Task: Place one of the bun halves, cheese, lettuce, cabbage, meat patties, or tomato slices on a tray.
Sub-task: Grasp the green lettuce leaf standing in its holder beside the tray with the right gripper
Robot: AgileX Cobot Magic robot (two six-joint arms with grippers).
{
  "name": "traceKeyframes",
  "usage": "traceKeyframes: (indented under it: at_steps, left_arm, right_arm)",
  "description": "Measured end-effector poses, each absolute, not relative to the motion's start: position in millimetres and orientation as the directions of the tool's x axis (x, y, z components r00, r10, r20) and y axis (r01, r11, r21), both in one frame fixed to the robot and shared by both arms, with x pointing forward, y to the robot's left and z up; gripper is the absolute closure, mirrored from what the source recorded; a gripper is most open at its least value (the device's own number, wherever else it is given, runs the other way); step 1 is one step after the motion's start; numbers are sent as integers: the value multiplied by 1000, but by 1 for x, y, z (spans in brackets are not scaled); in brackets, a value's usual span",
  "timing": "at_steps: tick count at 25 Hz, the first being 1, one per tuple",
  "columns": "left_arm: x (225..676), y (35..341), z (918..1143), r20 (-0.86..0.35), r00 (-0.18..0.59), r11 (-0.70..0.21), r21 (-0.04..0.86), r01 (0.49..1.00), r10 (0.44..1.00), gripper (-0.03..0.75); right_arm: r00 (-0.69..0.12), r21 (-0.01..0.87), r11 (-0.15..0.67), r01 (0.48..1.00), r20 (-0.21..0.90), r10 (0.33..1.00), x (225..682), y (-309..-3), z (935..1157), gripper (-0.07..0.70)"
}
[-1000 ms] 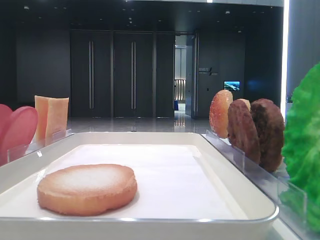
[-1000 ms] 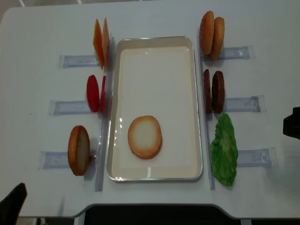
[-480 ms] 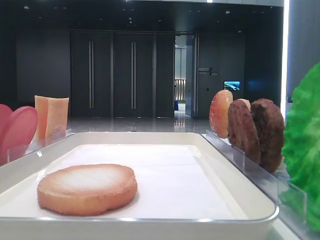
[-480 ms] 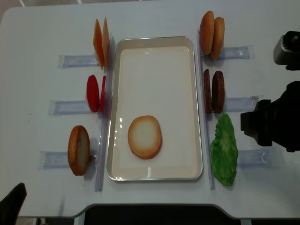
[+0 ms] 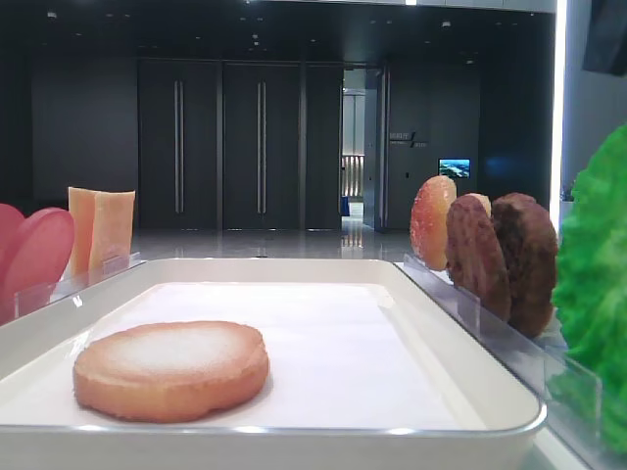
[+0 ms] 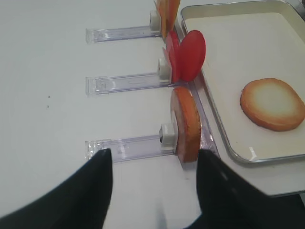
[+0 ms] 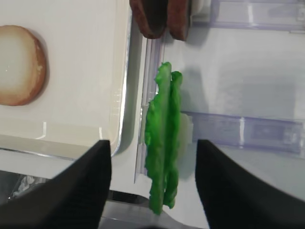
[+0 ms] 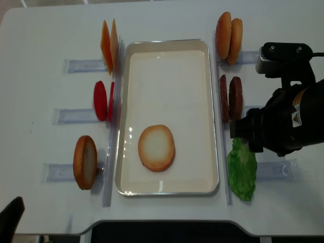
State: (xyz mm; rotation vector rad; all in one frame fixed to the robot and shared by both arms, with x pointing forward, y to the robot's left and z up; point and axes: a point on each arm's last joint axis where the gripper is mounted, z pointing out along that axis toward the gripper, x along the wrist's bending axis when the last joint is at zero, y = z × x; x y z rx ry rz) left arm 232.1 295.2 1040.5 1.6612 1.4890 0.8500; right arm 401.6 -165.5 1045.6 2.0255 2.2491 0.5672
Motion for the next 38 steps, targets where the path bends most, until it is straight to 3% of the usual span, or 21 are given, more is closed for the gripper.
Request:
traceKeyframes:
  at_steps: [13, 19, 27, 30, 35, 38]
  left_arm:
    - [232, 295, 1041, 1, 108, -56, 860, 506, 994, 446]
    - [232, 295, 1041, 1, 108, -56, 860, 506, 994, 491]
    - [232, 295, 1041, 1, 108, -56, 860, 506, 994, 516]
    - [232, 295, 1041, 1, 108, -56, 860, 506, 994, 516]
    - [232, 295, 1041, 1, 108, -56, 860, 506, 994, 517]
    - [232, 295, 1041, 1, 108, -56, 860, 506, 994, 517]
  right_arm:
    - [-145, 291, 88, 953, 178, 973, 413, -156, 1031, 252]
    - [-152, 289, 98, 952, 173, 973, 413, -156, 1030, 252]
    - [-147, 222, 115, 968, 136, 980, 415, -154, 1019, 265]
    - [-147, 216, 116, 970, 133, 980, 415, -154, 1019, 342]
    - [-145, 204, 118, 972, 126, 981, 414, -155, 1018, 587]
    - [-144, 193, 119, 974, 119, 982, 413, -156, 1018, 612]
